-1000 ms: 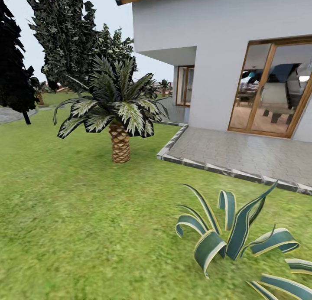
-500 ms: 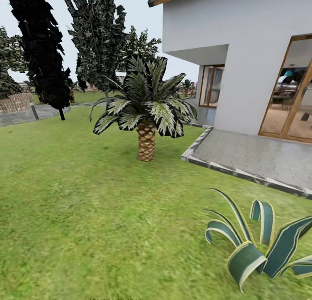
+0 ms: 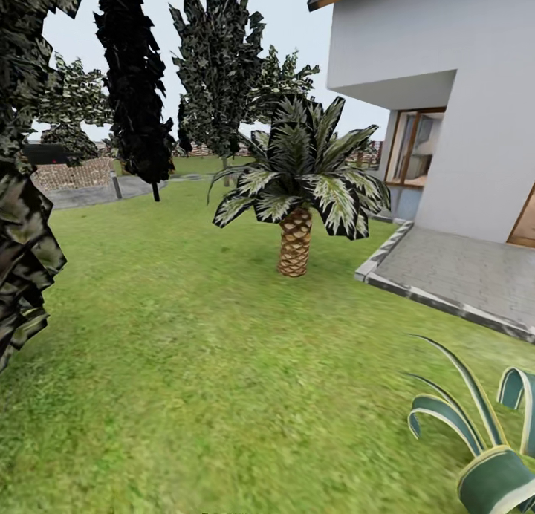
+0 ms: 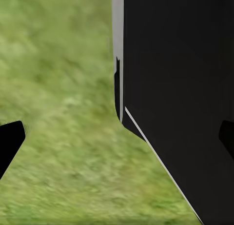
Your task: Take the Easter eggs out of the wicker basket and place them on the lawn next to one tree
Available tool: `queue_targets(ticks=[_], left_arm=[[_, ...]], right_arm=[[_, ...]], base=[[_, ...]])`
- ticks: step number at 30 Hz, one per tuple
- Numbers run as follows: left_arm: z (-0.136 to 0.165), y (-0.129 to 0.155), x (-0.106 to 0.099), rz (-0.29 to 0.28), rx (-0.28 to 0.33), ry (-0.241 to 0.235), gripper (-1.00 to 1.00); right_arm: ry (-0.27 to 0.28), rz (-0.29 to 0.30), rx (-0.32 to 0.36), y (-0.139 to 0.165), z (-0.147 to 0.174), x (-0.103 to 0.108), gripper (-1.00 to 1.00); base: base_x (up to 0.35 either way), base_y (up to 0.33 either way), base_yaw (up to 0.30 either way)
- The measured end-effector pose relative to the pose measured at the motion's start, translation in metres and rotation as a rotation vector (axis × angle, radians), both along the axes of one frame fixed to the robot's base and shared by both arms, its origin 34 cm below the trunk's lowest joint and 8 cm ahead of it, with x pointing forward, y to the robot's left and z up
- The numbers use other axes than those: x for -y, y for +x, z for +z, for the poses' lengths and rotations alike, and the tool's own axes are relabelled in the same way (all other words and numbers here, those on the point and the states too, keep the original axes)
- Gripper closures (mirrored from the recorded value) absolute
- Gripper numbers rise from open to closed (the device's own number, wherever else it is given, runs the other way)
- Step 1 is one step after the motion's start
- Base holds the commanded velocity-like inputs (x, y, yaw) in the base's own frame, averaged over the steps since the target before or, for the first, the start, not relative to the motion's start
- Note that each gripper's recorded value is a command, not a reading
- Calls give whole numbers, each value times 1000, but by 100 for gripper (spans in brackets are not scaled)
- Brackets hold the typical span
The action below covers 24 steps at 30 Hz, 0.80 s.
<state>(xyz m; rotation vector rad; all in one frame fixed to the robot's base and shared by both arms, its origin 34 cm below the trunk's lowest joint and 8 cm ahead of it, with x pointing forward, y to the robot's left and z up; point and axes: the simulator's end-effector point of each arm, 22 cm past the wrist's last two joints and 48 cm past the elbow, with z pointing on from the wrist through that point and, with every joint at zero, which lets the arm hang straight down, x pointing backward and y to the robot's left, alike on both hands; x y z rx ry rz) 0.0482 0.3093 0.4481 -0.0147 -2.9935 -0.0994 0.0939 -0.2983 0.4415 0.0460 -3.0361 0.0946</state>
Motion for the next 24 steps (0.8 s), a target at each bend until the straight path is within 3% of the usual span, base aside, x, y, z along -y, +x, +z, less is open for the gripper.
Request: queue_targets(ticks=[5, 11, 24], left_arm=[[0, 0, 0, 0, 0, 0, -100], [0, 0, 0, 0, 0, 0, -100], [0, 1, 0, 1, 2, 0, -100]], right_arm=[[0, 0, 0, 0, 0, 0, -100], [-1, 4, -1, 0, 0, 1, -100], [0, 9, -1, 0, 0, 1, -100]], base=[[0, 307, 287], [53, 61, 132], [316, 1, 4]])
